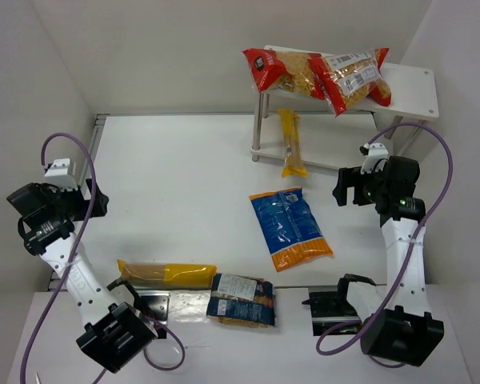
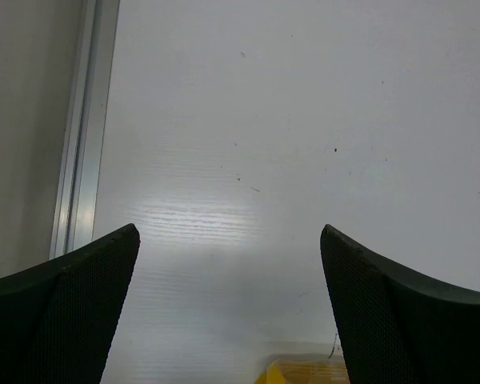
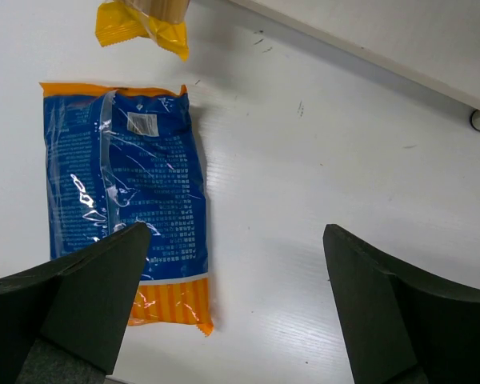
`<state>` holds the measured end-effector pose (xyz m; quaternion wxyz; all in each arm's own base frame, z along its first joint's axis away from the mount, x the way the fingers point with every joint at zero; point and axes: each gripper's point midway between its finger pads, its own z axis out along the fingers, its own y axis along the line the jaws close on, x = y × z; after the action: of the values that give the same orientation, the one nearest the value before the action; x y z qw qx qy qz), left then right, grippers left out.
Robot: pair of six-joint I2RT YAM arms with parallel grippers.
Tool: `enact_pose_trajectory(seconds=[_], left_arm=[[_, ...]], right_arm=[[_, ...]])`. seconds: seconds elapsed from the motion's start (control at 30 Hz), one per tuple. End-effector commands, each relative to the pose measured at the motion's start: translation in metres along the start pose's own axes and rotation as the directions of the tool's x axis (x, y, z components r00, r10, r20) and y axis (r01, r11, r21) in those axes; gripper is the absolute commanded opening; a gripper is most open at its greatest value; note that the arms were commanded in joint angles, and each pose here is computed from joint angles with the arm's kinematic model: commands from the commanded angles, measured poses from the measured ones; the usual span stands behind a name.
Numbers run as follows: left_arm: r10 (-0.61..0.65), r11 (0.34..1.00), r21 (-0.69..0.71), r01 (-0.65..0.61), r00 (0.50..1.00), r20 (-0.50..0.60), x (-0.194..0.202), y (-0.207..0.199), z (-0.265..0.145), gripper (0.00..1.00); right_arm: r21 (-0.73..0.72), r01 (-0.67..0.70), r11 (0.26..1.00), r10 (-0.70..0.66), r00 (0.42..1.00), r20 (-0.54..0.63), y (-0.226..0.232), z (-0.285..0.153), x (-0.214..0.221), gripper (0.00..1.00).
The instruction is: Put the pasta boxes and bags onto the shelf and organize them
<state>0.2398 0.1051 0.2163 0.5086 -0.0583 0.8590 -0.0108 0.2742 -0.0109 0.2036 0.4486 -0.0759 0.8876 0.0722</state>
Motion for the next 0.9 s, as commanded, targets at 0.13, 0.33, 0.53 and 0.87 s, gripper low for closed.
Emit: enact_pose_trajectory(seconds=[0.13,0.33,0.53,0.87], left_arm=[[0.034,0.999,0.024,-0.035,0.999,0.019,-0.005,-0.004,0.0,0.99],[-0.019,0.994,-0.103,0.019,1.0,0.009,-0.005,0.017,-0.002,0.99],[-0.025,0.973,-0.227,0.039,0.998,0.065,-0.015,0.031,-0.014,0.99],[-0.061,0.935,-0.345,0.084,0.995,0.077,-0.01,0.054,-0.022,0.99]], right_arm=[[0.002,0.005,1.0,-0.006,0.999,0.034,-0.003,0.002,-0.01,0.99],[-0.242,0.147,0.959,-0.154,0.988,-0.011,0.047,0.008,-0.007,0.99],[-0.661,0.331,0.673,-0.457,0.889,-0.021,0.182,0.017,0.014,0.99],[-0.816,0.51,0.271,-0.768,0.626,0.137,0.345,0.026,0.095,0.99]])
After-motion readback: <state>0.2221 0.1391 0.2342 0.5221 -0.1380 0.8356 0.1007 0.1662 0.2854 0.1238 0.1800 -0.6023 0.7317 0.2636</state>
